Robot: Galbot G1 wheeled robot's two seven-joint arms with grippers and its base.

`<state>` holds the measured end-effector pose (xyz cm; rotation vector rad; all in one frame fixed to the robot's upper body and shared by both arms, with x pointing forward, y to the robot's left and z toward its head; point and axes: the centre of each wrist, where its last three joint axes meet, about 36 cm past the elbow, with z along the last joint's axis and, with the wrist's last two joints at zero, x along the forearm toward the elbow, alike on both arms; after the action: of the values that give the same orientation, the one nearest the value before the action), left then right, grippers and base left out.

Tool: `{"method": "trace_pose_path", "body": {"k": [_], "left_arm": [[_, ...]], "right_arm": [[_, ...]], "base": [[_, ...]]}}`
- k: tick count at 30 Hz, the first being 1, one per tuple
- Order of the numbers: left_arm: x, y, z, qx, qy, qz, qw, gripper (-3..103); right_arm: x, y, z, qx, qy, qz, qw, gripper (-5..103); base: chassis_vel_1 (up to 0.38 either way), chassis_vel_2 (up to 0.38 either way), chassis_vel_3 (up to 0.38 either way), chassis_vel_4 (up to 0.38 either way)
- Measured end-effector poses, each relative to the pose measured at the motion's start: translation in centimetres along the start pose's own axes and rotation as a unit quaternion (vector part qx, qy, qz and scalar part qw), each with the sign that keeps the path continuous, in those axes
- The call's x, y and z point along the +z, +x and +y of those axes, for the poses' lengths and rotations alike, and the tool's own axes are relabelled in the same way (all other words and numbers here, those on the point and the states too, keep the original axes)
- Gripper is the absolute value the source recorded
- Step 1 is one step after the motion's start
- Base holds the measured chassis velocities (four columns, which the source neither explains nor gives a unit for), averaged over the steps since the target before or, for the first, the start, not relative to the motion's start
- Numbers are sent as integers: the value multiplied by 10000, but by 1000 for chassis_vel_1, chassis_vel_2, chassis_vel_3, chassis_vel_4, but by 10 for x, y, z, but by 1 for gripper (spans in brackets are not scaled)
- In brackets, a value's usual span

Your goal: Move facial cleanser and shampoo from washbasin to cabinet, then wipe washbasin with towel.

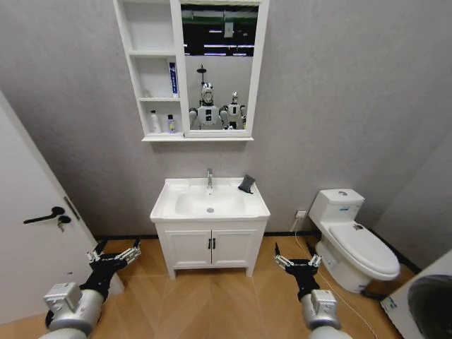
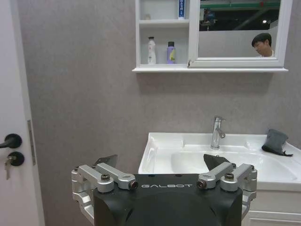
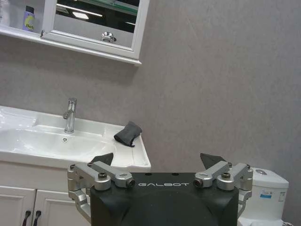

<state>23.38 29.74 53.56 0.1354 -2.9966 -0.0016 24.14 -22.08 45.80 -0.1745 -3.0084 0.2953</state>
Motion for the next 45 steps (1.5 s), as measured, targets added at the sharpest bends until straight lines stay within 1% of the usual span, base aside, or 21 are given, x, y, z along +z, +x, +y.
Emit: {"method": "trace_pose_path", "body": {"k": [9, 16, 25, 45], "left_arm": [[0, 0, 0, 0, 0, 1, 10000, 100], [0, 0, 0, -2, 0, 1, 10000, 100], [0, 0, 0, 0, 0, 0, 10000, 100], [0, 0, 0, 0, 0, 1, 10000, 100]], "right_arm": [[6, -2, 0, -177, 35, -31, 9998, 100], [13, -7, 4, -220, -18, -84, 9997, 100], [13, -11, 1, -154, 39, -128, 9998, 100], [13, -11, 1, -143, 48, -115, 9998, 100]], "base": [[332, -346, -350, 349], [97, -64, -196, 120], [-56, 15, 70, -23], [3, -1, -1, 1]]}}
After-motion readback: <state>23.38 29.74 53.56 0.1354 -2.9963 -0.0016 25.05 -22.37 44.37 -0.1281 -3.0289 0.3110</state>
